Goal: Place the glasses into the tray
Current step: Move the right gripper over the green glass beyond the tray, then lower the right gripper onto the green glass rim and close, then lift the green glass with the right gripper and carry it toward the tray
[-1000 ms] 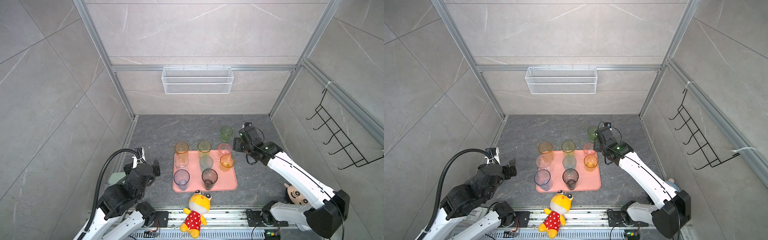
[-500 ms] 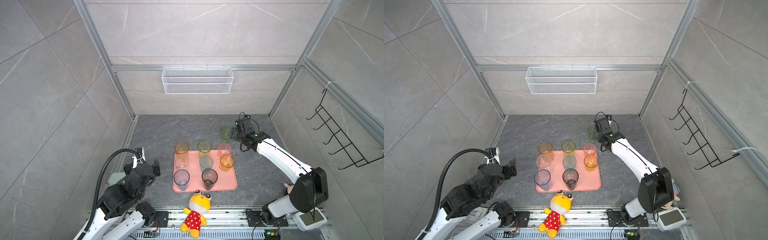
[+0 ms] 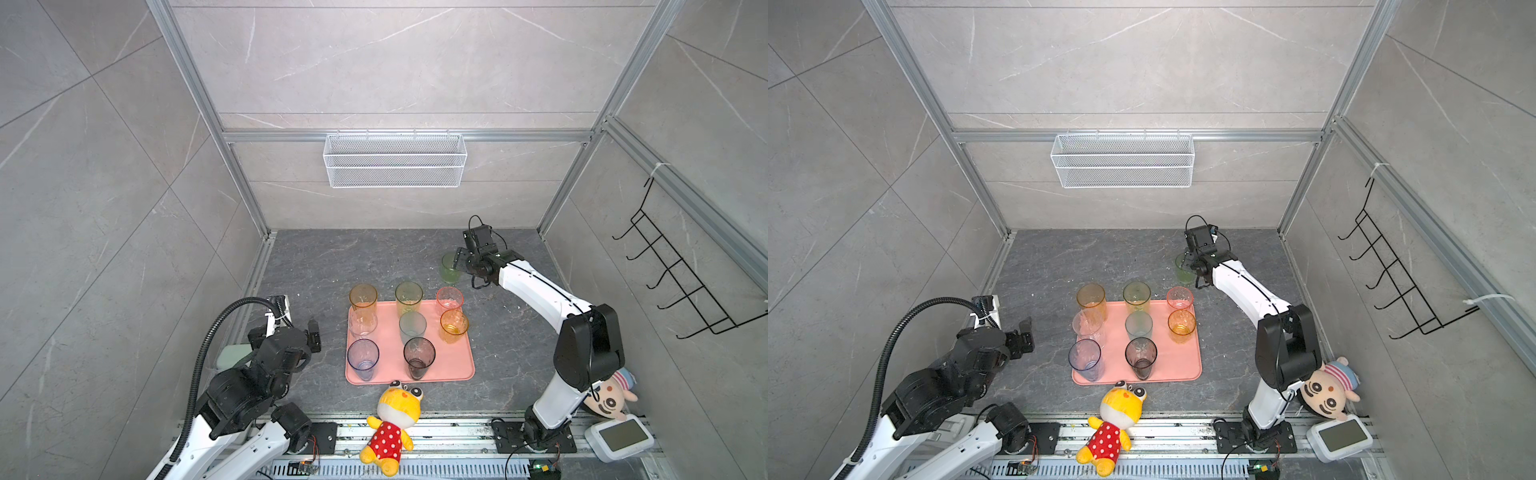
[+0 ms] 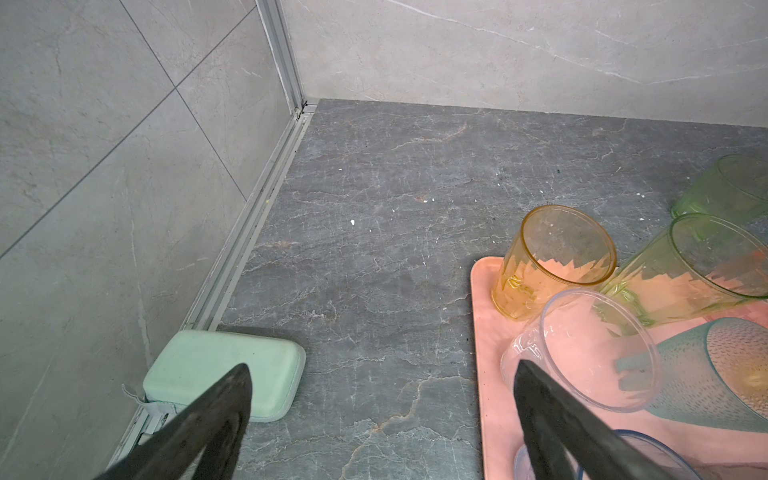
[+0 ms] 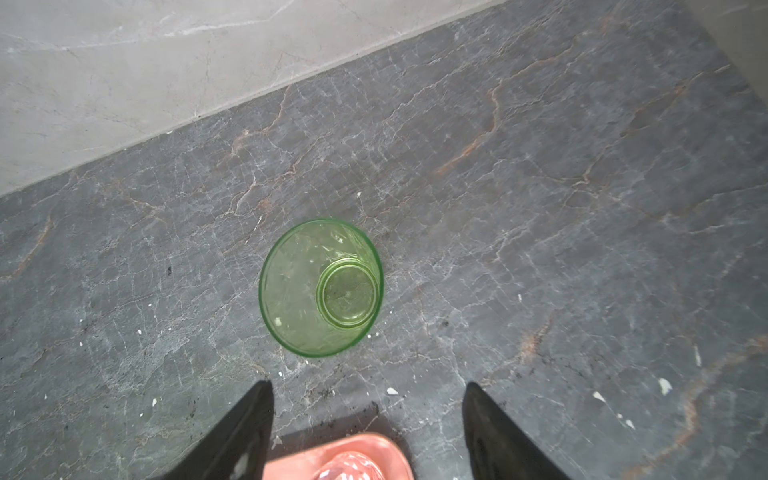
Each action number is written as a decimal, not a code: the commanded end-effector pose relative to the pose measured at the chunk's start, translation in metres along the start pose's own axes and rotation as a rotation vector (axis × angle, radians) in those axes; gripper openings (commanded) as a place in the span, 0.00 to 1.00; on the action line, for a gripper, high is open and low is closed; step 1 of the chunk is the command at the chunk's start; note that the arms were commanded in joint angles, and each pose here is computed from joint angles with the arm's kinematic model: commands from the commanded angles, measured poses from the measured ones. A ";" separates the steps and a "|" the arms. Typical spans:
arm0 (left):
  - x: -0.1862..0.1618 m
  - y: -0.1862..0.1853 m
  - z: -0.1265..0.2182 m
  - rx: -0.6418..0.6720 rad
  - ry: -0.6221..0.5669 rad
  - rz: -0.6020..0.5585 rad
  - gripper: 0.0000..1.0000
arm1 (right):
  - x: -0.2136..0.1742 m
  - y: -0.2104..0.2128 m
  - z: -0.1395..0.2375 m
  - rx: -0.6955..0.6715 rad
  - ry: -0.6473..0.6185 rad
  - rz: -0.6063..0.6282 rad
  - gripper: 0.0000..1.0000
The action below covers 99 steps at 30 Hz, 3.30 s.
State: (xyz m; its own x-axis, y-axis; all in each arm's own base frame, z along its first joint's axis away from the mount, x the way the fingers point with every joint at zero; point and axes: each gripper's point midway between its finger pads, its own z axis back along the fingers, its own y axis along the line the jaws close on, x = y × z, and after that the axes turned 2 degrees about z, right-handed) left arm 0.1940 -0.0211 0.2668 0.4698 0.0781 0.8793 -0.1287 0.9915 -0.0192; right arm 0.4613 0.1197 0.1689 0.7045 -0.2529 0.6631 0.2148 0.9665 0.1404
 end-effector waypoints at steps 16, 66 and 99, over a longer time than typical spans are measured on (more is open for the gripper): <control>0.004 0.000 0.001 0.000 -0.018 0.013 0.98 | 0.004 0.005 -0.060 -0.006 0.074 -0.092 0.71; 0.003 0.000 0.000 0.001 -0.017 0.017 0.98 | -0.011 -0.001 -0.101 0.023 0.169 -0.079 0.16; 0.011 -0.017 -0.013 -0.001 -0.035 0.048 1.00 | 0.022 -0.019 0.128 0.187 0.089 0.076 0.02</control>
State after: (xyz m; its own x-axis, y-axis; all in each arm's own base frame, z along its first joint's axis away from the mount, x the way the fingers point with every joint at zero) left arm 0.2060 -0.0347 0.2619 0.4830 0.0735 0.8725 -0.1161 0.9930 -0.0194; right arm 0.4144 0.1002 0.2646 0.7378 -0.2221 0.6375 0.0860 0.9676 0.2375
